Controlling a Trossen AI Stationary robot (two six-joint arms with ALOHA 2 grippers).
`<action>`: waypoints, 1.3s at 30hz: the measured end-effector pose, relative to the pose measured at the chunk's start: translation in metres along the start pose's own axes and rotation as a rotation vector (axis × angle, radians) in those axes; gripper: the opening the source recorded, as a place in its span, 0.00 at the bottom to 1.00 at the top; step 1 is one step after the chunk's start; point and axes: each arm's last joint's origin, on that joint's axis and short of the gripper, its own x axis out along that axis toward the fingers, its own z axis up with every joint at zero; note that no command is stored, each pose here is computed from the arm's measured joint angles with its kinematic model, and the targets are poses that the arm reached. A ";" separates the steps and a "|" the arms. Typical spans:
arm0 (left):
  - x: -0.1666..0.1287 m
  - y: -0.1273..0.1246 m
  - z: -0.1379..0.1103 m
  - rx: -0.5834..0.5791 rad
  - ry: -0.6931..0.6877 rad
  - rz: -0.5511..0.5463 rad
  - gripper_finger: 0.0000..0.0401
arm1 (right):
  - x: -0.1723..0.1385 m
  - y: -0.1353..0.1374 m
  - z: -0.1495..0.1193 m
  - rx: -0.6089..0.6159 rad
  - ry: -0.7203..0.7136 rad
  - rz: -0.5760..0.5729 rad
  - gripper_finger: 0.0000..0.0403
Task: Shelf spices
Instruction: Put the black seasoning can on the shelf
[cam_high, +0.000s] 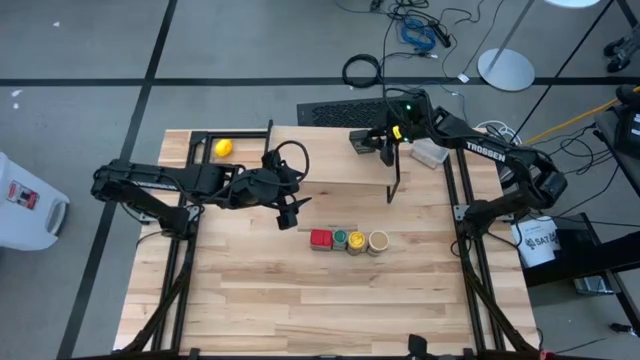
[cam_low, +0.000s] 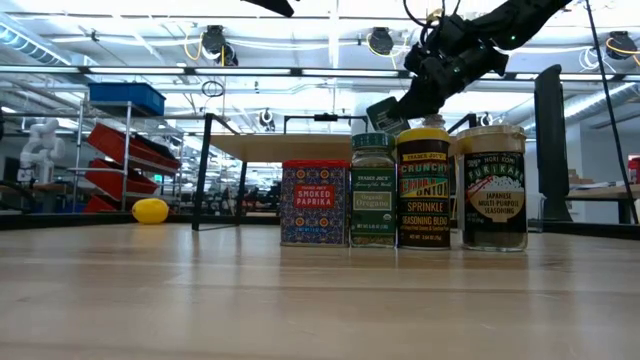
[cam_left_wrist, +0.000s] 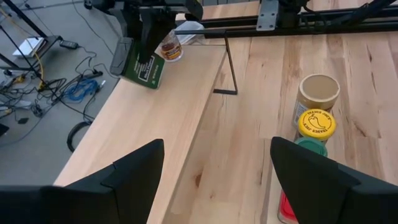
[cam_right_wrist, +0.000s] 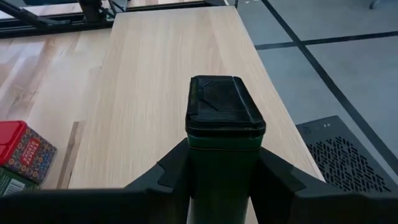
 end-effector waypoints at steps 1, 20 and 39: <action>0.000 0.000 0.000 0.000 0.000 0.000 0.76 | 0.000 0.000 0.000 0.000 0.001 0.000 0.29; 0.000 0.000 0.000 0.001 0.001 -0.004 0.76 | -0.003 -0.003 -0.009 0.036 0.071 0.001 0.29; 0.000 0.000 0.000 0.001 0.000 -0.003 0.76 | -0.026 0.007 -0.002 0.012 0.047 -0.014 0.41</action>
